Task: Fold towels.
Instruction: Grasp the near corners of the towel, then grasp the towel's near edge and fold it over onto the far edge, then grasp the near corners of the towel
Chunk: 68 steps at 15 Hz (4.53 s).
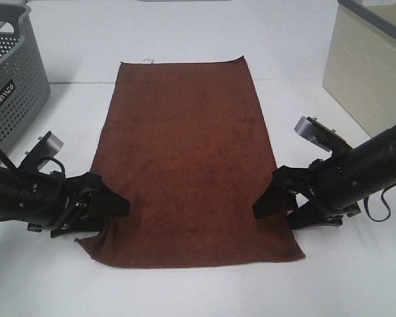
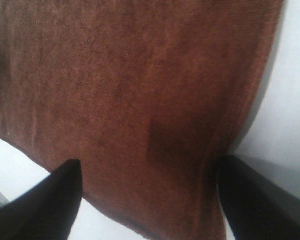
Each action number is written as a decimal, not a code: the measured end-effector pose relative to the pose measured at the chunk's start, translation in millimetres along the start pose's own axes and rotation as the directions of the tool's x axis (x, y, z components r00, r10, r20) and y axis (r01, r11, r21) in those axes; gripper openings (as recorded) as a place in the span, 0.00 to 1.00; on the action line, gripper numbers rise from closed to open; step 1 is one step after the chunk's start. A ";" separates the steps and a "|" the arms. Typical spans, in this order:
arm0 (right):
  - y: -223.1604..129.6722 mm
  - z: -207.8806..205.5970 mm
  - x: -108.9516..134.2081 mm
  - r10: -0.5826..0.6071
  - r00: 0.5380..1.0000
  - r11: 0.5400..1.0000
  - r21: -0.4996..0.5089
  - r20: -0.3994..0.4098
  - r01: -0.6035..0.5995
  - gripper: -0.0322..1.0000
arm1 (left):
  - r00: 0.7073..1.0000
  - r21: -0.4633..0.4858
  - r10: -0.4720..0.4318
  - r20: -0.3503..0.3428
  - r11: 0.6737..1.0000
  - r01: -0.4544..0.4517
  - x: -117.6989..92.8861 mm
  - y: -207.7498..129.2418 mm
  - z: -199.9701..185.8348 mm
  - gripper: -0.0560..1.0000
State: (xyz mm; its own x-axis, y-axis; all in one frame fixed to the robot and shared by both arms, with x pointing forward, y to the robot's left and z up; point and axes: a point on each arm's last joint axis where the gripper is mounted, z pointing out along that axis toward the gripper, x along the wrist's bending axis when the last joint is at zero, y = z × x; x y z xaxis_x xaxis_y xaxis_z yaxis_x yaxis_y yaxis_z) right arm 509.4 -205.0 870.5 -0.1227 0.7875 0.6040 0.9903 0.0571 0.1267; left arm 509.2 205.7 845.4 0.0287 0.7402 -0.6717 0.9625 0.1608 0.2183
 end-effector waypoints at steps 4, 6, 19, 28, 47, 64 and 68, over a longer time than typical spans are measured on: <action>1.4 6.0 -6.1 0.036 0.997 0.999 -0.020 0.063 -0.035 0.25 | 0.999 0.006 0.003 -0.052 1.000 -0.002 6.9 1.5 4.7 0.19; 1.7 6.6 -7.4 0.056 0.996 0.998 -0.025 0.072 -0.054 0.11 | 0.998 0.009 0.005 -0.057 1.000 -0.004 7.7 1.1 5.0 0.08; -72.5 -32.0 10.9 0.123 0.988 0.992 -0.005 0.092 -0.123 0.03 | 0.995 0.070 0.062 -0.079 0.996 -0.056 -11.5 -52.8 -47.0 0.06; -29.9 -47.4 30.9 0.033 0.999 0.996 -0.087 0.042 -0.030 0.03 | 0.993 -0.025 0.080 -0.085 0.996 -0.083 -21.7 -28.7 -51.7 0.06; 253.8 -49.8 49.5 -0.212 0.946 0.877 -0.379 0.246 0.296 0.03 | 0.935 -0.456 0.244 -0.257 0.822 -0.340 -49.9 216.3 -4.5 0.06; 290.9 -2.0 2.6 -0.175 0.911 0.784 -0.508 0.373 0.358 0.18 | 0.919 -0.525 0.220 -0.328 0.766 -0.371 -11.7 269.4 53.4 0.35; 289.5 -4.7 5.4 -0.182 0.912 0.793 -0.493 0.369 0.358 0.62 | 0.914 -0.521 0.228 -0.334 0.764 -0.381 -12.3 269.5 52.7 0.73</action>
State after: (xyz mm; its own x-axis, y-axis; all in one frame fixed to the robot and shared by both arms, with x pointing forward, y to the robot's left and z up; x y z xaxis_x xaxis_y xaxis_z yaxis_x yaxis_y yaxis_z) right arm 795.2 -187.1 914.2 -0.2679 0.9337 0.2375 0.7090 0.0242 0.7048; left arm 782.5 205.5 875.2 0.1556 0.9318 -0.3279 0.5840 0.1809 0.7913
